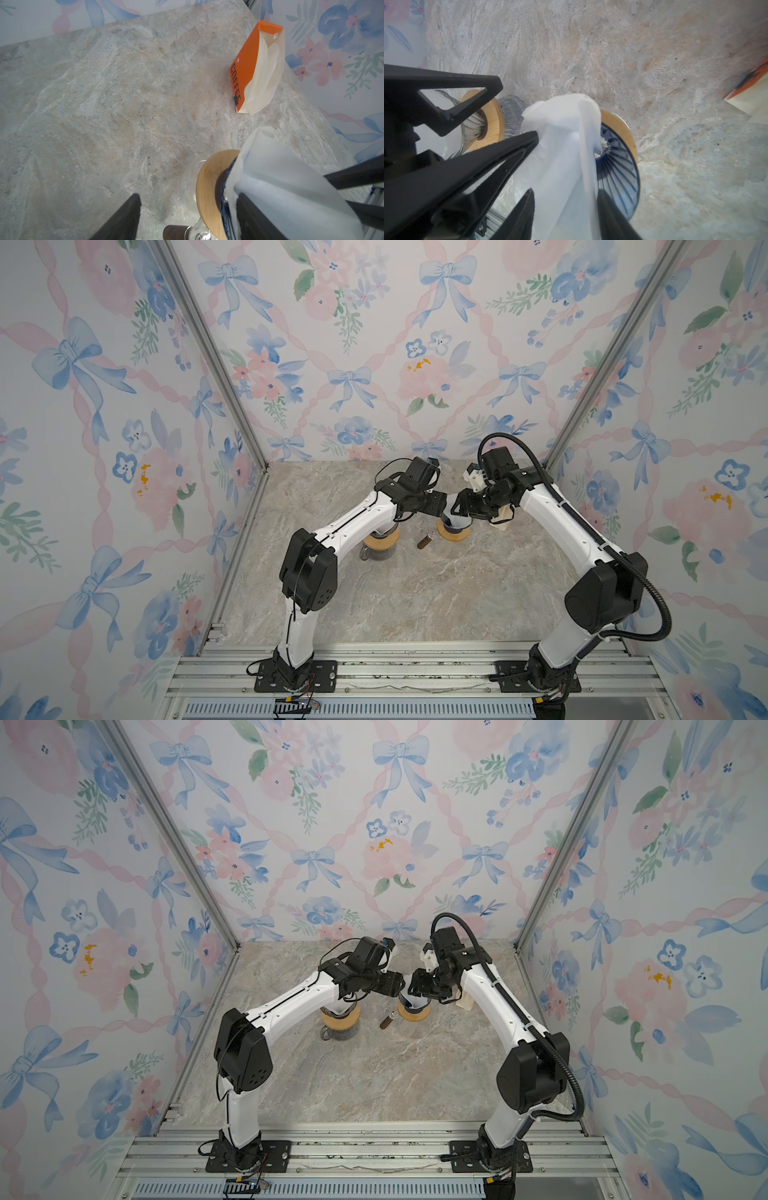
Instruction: Place the coffee filter in the dripper
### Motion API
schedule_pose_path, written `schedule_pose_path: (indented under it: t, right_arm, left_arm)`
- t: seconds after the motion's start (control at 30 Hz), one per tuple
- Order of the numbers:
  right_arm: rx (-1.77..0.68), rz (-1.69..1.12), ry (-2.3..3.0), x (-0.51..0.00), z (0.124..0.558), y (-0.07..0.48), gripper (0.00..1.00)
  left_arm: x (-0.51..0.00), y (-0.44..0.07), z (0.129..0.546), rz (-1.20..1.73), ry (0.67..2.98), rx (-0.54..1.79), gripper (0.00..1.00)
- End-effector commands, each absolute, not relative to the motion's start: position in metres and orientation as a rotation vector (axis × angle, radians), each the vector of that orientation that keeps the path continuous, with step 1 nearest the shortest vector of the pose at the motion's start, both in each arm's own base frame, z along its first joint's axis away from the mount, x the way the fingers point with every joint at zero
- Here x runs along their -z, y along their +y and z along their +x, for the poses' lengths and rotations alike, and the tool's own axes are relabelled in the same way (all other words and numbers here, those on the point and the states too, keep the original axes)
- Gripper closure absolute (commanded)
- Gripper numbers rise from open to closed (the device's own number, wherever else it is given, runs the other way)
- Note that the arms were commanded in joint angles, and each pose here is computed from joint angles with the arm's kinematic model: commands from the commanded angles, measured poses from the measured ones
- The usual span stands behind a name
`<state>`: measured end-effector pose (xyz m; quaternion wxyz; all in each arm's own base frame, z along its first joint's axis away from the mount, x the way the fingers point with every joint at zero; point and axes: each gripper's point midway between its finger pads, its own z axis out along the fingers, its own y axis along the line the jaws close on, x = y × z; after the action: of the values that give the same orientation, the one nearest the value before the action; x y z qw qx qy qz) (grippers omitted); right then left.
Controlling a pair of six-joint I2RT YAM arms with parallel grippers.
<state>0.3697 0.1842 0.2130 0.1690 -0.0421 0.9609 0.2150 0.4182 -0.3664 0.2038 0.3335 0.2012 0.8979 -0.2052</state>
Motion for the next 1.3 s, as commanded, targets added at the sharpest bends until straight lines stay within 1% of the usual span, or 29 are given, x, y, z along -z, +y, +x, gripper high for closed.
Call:
schedule_pose_path:
  t: [0.0,0.2,0.4,0.67,0.8,0.9,1.03,1.27]
  right_arm:
    - [-0.670,-0.111,2.750,-0.205,0.369,0.194,0.50]
    - [-0.699,-0.108,2.755,-0.203,0.369,0.199,0.57]
    - [-0.649,-0.093,2.742,-0.208,0.370,0.191,0.62]
    - [-0.554,-0.059,2.693,-0.221,0.373,0.171,0.62]
    - [-0.492,-0.050,2.700,-0.220,0.372,0.162,0.64]
    - [-0.464,-0.044,2.711,-0.217,0.372,0.159,0.70]
    - [-0.464,-0.054,2.717,-0.216,0.369,0.160,0.82]
    - [-0.519,-0.057,2.700,-0.217,0.372,0.167,0.97]
  left_arm:
    - [-0.231,-0.363,0.420,0.517,2.298,0.551,0.26]
    - [-0.233,-0.365,0.421,0.512,2.294,0.562,0.25]
    - [-0.236,-0.365,0.422,0.510,2.287,0.563,0.25]
    - [-0.228,-0.366,0.423,0.514,2.304,0.562,0.25]
    - [-0.229,-0.365,0.423,0.512,2.301,0.560,0.25]
    - [-0.229,-0.365,0.423,0.512,2.301,0.560,0.25]
    - [-0.231,-0.365,0.423,0.510,2.298,0.565,0.25]
    - [-0.238,-0.369,0.423,0.512,2.284,0.590,0.25]
